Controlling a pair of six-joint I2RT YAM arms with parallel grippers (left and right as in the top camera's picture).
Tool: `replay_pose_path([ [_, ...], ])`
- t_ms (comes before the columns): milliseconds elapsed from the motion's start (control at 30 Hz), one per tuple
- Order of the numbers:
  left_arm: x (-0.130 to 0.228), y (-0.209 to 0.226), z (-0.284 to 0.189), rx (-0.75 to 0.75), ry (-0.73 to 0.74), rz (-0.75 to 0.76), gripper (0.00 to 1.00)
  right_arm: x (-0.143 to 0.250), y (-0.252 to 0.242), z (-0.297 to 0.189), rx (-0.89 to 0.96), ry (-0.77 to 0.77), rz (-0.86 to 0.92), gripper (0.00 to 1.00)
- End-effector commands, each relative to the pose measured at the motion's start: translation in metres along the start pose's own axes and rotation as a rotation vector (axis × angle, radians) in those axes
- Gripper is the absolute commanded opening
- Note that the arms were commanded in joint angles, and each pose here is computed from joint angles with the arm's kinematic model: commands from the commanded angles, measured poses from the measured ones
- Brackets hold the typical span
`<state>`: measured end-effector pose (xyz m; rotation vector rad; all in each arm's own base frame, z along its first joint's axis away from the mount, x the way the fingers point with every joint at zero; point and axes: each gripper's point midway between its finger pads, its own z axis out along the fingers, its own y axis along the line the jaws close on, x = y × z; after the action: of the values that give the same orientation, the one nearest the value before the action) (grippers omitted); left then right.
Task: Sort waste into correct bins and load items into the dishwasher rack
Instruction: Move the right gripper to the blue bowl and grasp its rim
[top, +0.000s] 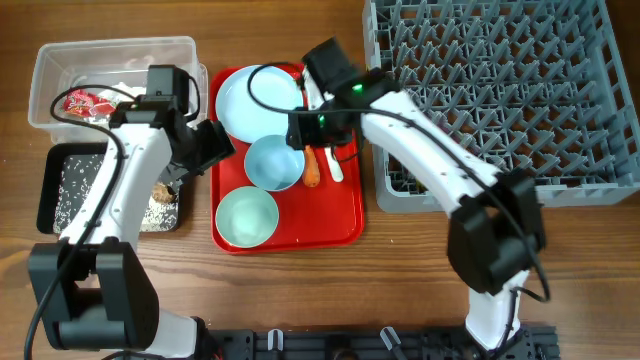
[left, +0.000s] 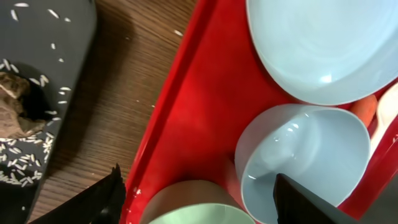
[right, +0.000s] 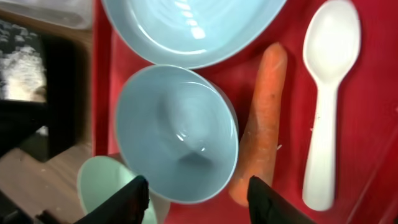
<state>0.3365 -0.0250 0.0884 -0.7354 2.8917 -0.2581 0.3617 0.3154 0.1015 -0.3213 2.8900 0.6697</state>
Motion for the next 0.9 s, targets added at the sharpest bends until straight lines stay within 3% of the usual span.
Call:
replay_pose_path([
  [0, -0.004, 0.003, -0.004, 0.017, -0.001, -0.039, 0.79, 0.003, -0.007, 0.02, 0.076, 0.001, 0.035, 0.5],
  [100, -0.008, 0.004, -0.004, 0.007, -0.021, -0.039, 0.82, 0.006, -0.011, 0.035, 0.133, 0.001, 0.02, 0.4],
  [233, -0.016, 0.005, -0.005, 0.001, -0.056, -0.048, 0.86, 0.016, -0.015, 0.058, 0.177, 0.026, 0.026, 0.38],
  [533, -0.033, 0.025, -0.008, -0.01, -0.095, -0.111, 0.88, 0.007, -0.026, 0.06, 0.242, -0.018, 0.015, 0.45],
  [700, -0.042, 0.035, -0.01, -0.008, -0.117, -0.146, 0.92, -0.017, 0.005, 0.015, 0.168, -0.112, -0.055, 0.53],
  [867, -0.042, 0.036, -0.01, -0.009, -0.115, -0.147, 1.0, -0.017, -0.025, 0.005, 0.324, -0.142, -0.043, 0.55],
])
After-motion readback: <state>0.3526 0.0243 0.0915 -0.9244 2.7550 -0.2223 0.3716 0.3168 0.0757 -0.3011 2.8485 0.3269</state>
